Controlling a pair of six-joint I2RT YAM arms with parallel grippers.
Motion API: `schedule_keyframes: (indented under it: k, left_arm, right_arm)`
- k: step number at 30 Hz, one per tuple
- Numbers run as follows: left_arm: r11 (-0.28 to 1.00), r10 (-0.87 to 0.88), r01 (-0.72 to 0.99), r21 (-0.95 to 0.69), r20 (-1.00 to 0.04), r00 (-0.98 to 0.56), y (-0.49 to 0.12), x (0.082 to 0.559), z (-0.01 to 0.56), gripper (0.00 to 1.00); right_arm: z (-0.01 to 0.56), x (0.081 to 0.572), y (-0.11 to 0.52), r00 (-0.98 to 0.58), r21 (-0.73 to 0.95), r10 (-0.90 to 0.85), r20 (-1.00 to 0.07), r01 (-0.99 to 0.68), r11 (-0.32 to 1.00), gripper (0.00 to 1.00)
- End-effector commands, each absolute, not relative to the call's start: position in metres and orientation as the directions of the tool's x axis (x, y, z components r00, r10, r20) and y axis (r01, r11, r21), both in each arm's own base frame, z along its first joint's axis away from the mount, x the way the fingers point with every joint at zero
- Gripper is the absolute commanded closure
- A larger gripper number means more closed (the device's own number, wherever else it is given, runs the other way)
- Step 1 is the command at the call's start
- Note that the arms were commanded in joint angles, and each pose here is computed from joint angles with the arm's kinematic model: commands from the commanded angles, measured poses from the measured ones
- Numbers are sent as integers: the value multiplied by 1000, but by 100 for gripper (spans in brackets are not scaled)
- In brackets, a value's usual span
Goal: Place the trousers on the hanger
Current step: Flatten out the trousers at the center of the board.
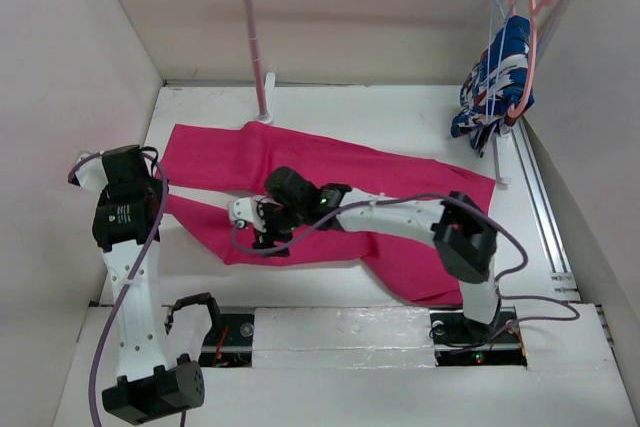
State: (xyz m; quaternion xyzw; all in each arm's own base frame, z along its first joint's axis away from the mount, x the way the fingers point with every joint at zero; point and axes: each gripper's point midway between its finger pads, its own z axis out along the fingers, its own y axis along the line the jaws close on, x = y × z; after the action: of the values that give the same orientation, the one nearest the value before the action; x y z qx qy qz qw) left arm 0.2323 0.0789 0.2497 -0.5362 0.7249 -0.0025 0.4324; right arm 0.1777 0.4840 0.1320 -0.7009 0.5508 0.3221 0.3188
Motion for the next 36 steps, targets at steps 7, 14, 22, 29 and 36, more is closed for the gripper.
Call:
schedule_keyframes:
  k: [7, 14, 22, 29, 36]
  left_arm:
    - [426, -770, -756, -498, -638, -14, 81, 235, 262, 100]
    - [424, -762, -763, -488, -648, -9, 83, 232, 261, 100]
    - [414, -739, -791, -451, -674, -2, 90, 221, 255, 100]
    - [389, -637, -836, -388, -769, 60, 111, 196, 291, 100]
    - [360, -477, -885, -296, -873, 98, 128, 156, 339, 100]
  right_arm:
    - [101, 152, 539, 269, -76, -560, -784, -936, -344, 26]
    - [77, 148, 536, 216, -35, -598, -772, -954, -299, 43]
    - [100, 150, 511, 181, -63, -607, -774, -976, -210, 100]
    - [205, 114, 447, 158, -59, -520, -839, -978, -202, 100]
    - [259, 124, 413, 146, -93, -468, -871, -986, -136, 100]
